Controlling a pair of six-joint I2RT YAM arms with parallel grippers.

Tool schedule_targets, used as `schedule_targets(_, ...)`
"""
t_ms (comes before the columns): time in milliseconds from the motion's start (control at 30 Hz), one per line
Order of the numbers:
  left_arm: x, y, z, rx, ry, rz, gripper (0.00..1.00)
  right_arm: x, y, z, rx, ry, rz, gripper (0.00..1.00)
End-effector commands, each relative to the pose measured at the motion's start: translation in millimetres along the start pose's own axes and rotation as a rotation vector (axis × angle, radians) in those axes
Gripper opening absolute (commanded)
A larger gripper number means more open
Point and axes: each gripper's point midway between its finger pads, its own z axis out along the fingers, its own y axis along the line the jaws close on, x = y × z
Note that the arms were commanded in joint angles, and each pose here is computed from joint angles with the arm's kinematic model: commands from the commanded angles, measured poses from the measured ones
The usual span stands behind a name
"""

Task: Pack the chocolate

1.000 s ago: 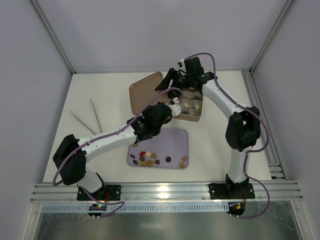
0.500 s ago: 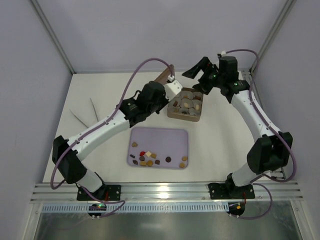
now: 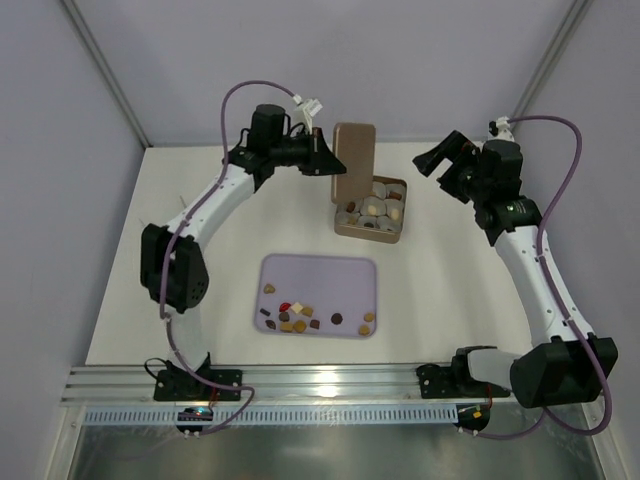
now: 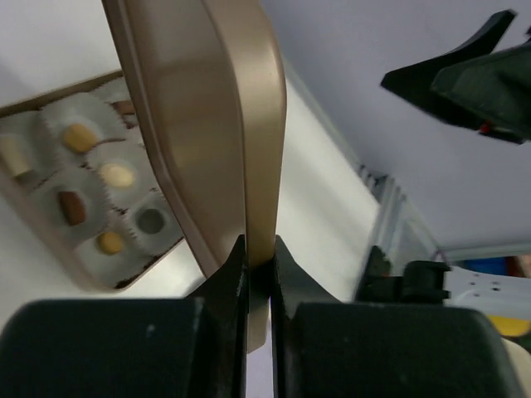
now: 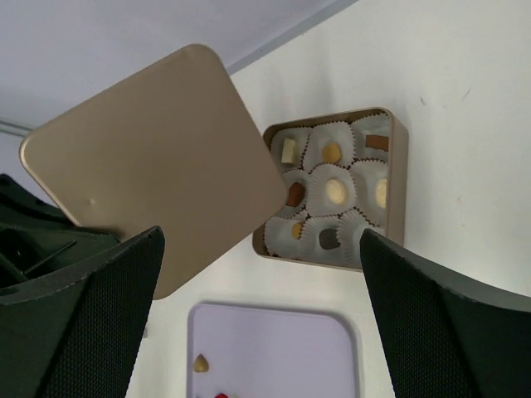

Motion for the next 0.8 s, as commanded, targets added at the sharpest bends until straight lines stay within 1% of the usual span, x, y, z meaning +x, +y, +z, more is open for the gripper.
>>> schedule_targets(0,-37.9,-59.2,2.0,0.342,-0.03,-0.061,0.0,-1.8,-13.5,4.5,0.007,-0.013,-0.118,1.0)
schedule_targets(33,-41.1,-58.9,5.2,0.369,-0.023,-0.151,0.0,-0.2,-18.7,7.2,0.01,-0.008,-0.118,1.0)
schedule_targets(67,-37.5,-55.0,10.3,0.414,-0.001,-0.188,0.0,1.9,-21.5,9.7,0.007,-0.003,-0.121,1.0)
schedule_targets(100,-41.8,-53.8,12.1,0.445,-0.02,-0.2,0.0,0.5,-20.6,12.5,-0.008,-0.009,-0.127,1.0)
schedule_targets(133,-55.1,-60.1,4.8,0.505,-0.056,-0.242,0.0,2.1,-23.8,15.2,-0.009,0.0,-0.141,1.0)
schedule_targets(167,-51.4,-49.9,11.4,0.534,-0.047,-0.266,0.0,6.1,-27.6,21.1,-0.008,0.019,-0.144,1.0)
schedule_targets(200,-55.6,-45.8,12.2,0.576,-0.042,-0.318,0.0,8.4,-32.0,28.8,-0.012,0.037,-0.147,1.0)
schedule_targets(233,-64.5,-52.0,5.7,0.602,-0.079,-0.252,0.0,9.2,-29.9,28.7,-0.023,0.041,-0.148,1.0)
schedule_targets(267,-58.1,-39.6,15.4,0.61,-0.043,-0.353,0.0,14.1,-33.6,35.8,-0.023,0.064,-0.136,1.0)
schedule_targets(300,-55.2,-37.4,17.3,0.622,-0.024,-0.365,0.0,14.7,-31.2,39.5,-0.042,0.065,-0.134,1.0)
schedule_targets(333,-58.2,-37.4,18.8,0.633,-0.022,-0.361,0.0,9.0,-40.6,42.4,-0.032,0.057,-0.118,1.0)
schedule_targets(367,-51.5,-28.1,26.1,0.631,0.003,-0.398,0.01,10.6,-42.0,50.0,-0.045,0.063,-0.111,1.0)
schedule_targets(467,-50.1,-23.0,31.3,0.639,0.023,-0.412,0.0,12.9,-44.8,61.1,-0.059,0.071,-0.11,1.0)
schedule_targets(500,-43.1,-15.6,36.6,0.636,0.043,-0.427,0.0,14.1,-48.4,69.6,-0.059,0.073,-0.106,1.0)
schedule_targets(567,-40.2,-13.0,38.8,0.641,0.063,-0.434,0.0,12.3,-46.9,77.7,-0.087,0.065,-0.099,1.0)
schedule_targets(700,-23.4,2.3,49.1,0.64,0.125,-0.467,0.0,21.3,-51.8,102.2,-0.117,0.095,-0.074,1.0)
schedule_targets(767,-20.1,4.9,50.6,0.642,0.136,-0.469,0.0,23.4,-52.8,109.9,-0.125,0.104,-0.063,1.0)
